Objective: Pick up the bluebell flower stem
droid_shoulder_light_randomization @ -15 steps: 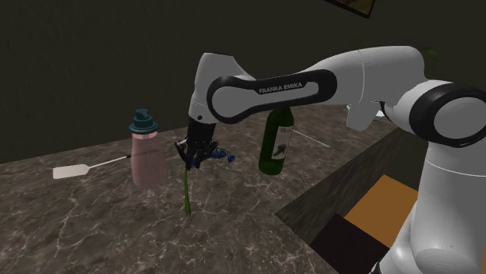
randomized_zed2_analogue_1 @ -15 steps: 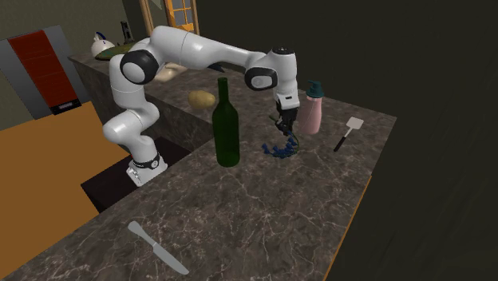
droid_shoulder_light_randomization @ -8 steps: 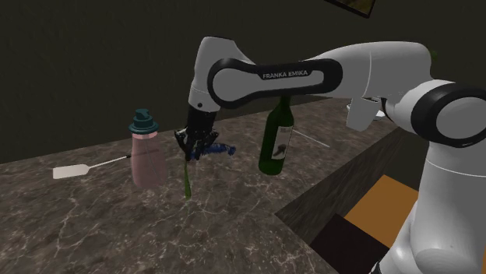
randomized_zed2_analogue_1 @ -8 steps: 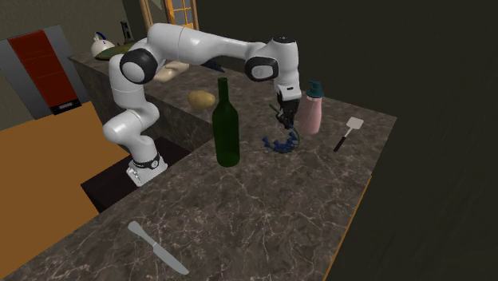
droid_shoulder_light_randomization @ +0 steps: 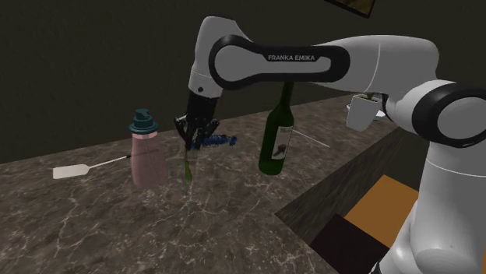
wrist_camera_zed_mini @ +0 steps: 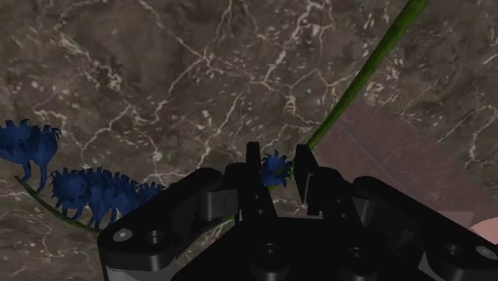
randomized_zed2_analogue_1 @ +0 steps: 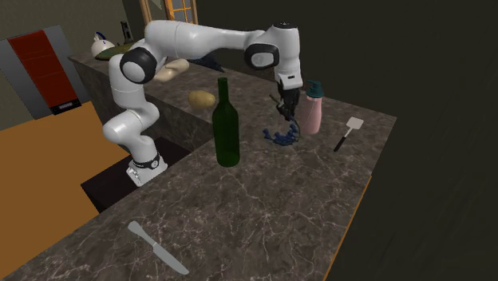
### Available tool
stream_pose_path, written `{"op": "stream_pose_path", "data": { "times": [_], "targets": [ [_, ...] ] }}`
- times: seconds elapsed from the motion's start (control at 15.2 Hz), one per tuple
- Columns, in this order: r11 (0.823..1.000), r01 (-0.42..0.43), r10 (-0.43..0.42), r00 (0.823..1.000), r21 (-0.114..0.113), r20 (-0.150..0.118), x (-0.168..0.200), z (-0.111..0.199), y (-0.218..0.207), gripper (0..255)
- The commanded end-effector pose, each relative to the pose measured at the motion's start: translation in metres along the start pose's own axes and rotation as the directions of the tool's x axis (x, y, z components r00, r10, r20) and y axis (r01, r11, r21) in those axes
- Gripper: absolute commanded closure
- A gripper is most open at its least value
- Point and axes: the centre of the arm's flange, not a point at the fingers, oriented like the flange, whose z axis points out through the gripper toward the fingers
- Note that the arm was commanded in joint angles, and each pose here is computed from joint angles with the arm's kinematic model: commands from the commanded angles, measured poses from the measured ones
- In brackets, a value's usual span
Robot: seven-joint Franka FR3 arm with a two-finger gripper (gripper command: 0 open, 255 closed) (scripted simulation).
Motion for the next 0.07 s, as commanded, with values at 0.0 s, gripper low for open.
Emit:
{"op": "stream_pose_path", "data": {
  "times": [0.0],
  "targets": [
    [1.000, 0.000, 0.000, 1.000, 0.000, 0.000, 0.0005, -0.0032, -0.0012, 255]
  ]
}}
